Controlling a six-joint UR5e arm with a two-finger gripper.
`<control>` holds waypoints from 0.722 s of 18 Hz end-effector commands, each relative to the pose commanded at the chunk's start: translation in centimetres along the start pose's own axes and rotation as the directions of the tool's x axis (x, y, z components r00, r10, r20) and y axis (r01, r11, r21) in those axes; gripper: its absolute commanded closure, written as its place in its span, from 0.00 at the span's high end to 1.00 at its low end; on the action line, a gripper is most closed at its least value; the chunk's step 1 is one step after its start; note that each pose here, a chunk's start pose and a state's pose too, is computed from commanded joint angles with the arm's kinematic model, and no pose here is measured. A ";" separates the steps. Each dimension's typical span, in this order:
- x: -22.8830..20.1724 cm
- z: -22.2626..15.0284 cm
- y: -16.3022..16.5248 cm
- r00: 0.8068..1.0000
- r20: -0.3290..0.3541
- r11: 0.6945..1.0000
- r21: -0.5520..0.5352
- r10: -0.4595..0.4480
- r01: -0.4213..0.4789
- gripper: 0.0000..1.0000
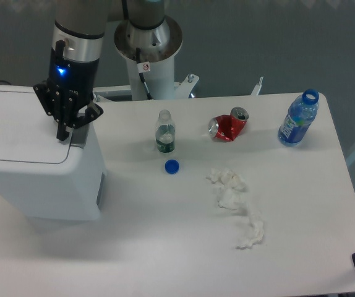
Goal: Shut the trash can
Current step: 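Press the gripper down on the closed lid and hold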
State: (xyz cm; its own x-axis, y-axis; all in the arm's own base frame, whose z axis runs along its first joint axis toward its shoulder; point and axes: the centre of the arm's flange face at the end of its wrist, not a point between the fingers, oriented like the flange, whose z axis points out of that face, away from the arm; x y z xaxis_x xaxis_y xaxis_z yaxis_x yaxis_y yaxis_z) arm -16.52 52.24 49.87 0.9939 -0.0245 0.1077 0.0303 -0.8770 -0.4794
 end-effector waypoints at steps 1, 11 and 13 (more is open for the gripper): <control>0.0 -0.1 0.0 1.000 0.001 1.000 0.001 0.001 -0.001 0.00; -1.4 -2.0 -0.7 1.000 0.017 0.999 0.041 -0.016 0.016 0.54; -3.0 -2.8 -0.4 0.999 0.035 0.998 0.052 -0.042 0.040 0.70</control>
State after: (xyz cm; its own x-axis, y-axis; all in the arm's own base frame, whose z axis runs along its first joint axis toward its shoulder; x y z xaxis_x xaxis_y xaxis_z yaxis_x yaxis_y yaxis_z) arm -19.81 51.32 52.16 0.9948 0.0287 0.0972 0.0753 -0.8514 -0.5191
